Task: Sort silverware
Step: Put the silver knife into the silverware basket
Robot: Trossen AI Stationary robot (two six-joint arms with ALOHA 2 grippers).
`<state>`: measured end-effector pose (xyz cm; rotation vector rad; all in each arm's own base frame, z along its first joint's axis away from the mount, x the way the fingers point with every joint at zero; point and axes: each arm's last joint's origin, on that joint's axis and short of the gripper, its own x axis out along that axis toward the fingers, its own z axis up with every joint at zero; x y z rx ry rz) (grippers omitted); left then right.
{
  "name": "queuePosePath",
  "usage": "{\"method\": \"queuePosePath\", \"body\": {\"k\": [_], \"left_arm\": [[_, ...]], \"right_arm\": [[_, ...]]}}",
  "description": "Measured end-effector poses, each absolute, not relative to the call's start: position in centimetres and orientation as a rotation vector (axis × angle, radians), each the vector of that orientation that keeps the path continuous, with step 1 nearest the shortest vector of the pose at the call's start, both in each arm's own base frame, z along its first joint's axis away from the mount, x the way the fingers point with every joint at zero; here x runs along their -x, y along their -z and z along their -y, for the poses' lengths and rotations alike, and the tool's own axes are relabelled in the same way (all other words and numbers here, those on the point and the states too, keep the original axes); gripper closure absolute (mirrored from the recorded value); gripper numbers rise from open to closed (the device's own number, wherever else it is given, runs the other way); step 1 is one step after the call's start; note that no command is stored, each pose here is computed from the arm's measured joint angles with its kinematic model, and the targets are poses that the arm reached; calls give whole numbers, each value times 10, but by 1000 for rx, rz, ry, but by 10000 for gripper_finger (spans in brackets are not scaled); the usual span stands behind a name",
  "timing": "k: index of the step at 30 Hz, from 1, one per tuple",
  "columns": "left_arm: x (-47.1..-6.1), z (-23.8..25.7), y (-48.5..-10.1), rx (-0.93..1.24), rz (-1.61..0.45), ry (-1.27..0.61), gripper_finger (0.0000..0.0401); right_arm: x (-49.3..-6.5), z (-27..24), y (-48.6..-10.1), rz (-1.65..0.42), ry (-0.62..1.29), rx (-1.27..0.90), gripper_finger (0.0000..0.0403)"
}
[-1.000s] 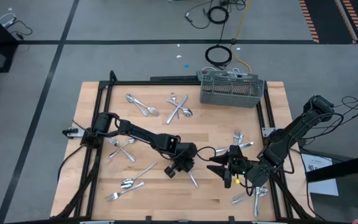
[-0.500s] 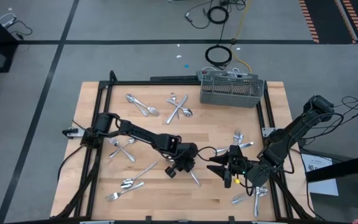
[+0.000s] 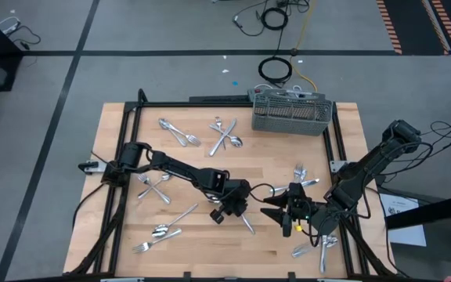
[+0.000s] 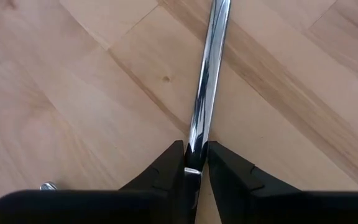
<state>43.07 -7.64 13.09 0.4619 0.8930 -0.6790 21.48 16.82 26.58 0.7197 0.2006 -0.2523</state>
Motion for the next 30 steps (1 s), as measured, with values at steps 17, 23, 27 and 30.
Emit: {"method": "queuePosePath", "body": {"k": [17, 23, 27, 30], "left_arm": [[-424, 77, -126, -496, -899, 725, 320], [-423, 76, -124, -496, -905, 725, 320], [-423, 76, -124, -498, -907, 723, 320], [-423, 76, -124, -500, -909, 719, 327]], "right_arm": [[-215, -168, -265, -204, 253, -717, 200], [-215, -168, -266, -201, 251, -722, 200], [-215, -168, -266, -200, 251, -723, 200], [-215, -168, -267, -196, 248, -729, 200]]}}
